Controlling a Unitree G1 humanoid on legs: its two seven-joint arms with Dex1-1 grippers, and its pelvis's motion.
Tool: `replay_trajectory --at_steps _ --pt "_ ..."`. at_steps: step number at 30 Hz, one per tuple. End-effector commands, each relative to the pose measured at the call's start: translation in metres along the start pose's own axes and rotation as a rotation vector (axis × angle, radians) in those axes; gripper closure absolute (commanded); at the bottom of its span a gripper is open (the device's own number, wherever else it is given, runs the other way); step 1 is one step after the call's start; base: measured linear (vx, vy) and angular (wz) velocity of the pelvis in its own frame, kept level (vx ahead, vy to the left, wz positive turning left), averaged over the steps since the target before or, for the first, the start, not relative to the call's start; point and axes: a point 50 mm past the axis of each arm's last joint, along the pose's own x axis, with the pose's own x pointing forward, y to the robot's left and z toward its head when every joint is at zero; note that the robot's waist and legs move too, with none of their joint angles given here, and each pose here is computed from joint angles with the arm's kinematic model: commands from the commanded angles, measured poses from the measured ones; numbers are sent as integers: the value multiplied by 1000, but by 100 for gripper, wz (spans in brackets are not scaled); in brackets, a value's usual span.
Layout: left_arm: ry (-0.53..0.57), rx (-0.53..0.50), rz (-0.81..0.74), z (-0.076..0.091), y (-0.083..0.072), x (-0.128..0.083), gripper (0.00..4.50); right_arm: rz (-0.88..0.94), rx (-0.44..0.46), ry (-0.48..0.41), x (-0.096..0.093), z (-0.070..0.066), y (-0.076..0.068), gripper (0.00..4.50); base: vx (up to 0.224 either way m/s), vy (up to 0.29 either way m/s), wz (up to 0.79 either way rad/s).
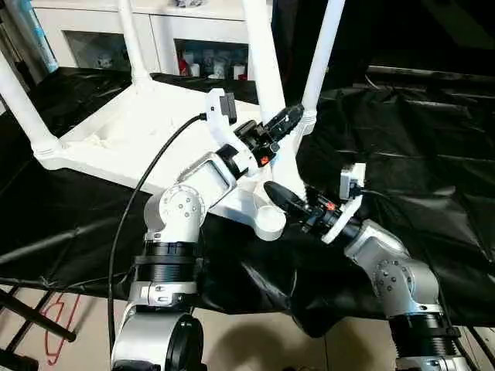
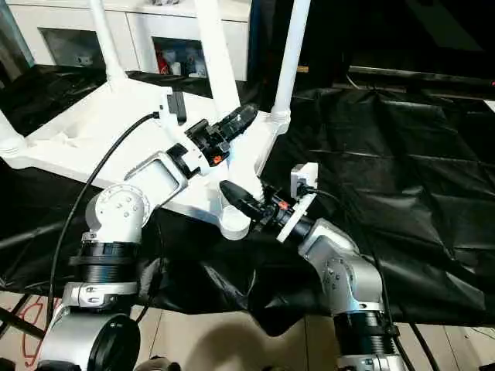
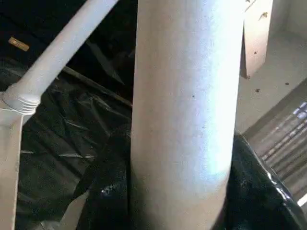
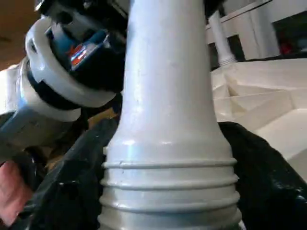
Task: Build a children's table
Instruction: Pick table leg
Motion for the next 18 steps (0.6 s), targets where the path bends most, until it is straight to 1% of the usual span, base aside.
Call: replay_trajectory --at_steps 1,3,4,6,8,10,11,13,15,17,18 --pt "13 16 6 -2 -3 6 251 -19 23 -106 -7 26 -3 67 0 0 0" --pt "11 20 14 -1 -2 6 252 2 49 -139 -10 33 -3 66 0 0 0" --pt "9 27 32 0 1 6 252 33 90 -187 -15 43 -2 66 0 0 0" --pt "6 30 40 1 2 6 252 57 125 -228 -23 53 -3 66 0 0 0" --pt "0 38 52 2 4 5 252 48 130 -259 -27 61 -7 66 0 0 0" --pt "-7 45 59 3 5 5 252 4 122 -279 -31 68 -14 66 0 0 0" --pt "-8 50 58 4 5 4 252 -28 105 -249 -31 71 -18 66 0 0 0" --pt "-8 54 57 4 5 4 252 -37 101 -227 -30 71 -19 66 0 0 0" --pt "-7 56 55 3 5 4 252 -45 90 -176 -29 69 -20 66 0 0 0" --pt "-5 63 54 3 5 3 252 -56 71 -87 -24 64 -20 66 0 0 0" --pt "-4 68 52 3 5 4 252 -71 52 -24 -20 61 -20 66 0 0 0"
